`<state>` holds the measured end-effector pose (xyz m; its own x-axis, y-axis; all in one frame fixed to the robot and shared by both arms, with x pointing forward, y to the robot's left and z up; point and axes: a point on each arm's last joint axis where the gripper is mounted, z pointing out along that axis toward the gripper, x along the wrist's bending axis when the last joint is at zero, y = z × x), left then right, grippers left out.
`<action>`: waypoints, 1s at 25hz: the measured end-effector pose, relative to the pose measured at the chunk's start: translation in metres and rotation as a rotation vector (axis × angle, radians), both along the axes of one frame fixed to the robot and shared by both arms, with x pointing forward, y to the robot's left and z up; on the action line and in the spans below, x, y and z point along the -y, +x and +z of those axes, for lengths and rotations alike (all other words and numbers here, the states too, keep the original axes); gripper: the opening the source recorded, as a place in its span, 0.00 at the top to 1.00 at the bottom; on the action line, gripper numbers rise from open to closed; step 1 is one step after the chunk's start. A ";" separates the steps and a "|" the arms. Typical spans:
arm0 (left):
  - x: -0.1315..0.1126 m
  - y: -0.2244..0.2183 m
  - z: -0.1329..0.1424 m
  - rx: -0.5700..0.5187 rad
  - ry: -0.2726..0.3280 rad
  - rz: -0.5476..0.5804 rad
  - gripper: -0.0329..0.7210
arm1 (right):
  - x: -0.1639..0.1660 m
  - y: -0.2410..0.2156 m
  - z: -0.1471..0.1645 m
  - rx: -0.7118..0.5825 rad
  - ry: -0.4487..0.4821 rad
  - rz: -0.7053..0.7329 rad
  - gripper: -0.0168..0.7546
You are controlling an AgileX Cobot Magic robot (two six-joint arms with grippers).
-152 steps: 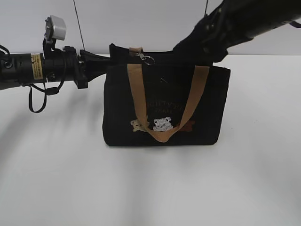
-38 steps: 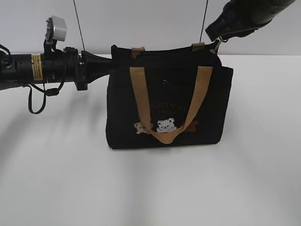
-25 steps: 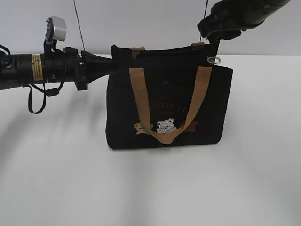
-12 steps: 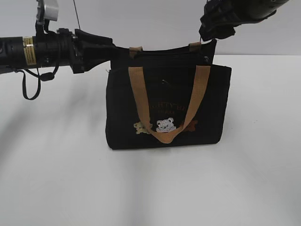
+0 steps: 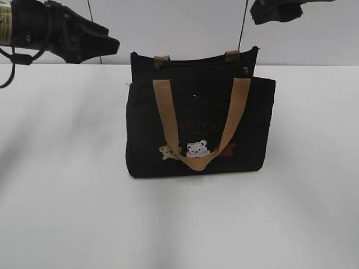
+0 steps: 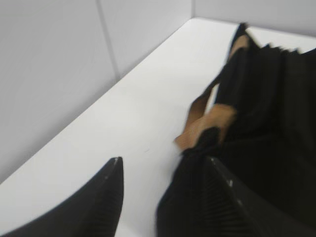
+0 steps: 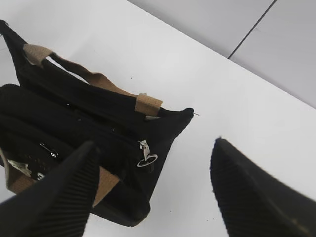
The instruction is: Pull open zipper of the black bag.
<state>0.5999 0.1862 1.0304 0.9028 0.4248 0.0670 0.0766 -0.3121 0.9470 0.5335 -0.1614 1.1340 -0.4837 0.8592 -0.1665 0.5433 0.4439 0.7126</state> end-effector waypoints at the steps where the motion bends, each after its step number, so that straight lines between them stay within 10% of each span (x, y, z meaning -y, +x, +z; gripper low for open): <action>1: -0.004 0.001 0.004 -0.005 0.045 0.062 0.44 | 0.001 -0.002 0.002 0.000 -0.002 0.001 0.29; 3: -0.016 0.005 0.011 -0.009 0.142 0.245 0.44 | 0.003 -0.005 0.005 0.001 -0.013 0.009 0.29; 10: -0.070 0.022 0.000 -0.105 0.173 0.948 0.44 | 0.010 -0.020 0.015 -0.012 -0.038 0.017 0.29; 21: -0.056 0.006 -0.024 -0.380 0.005 1.161 0.44 | 0.018 -0.032 0.015 -0.101 -0.088 0.012 0.29; 25: -0.036 -0.005 -0.031 -0.492 0.038 1.192 0.44 | 0.020 -0.037 0.015 -0.133 -0.103 0.008 0.29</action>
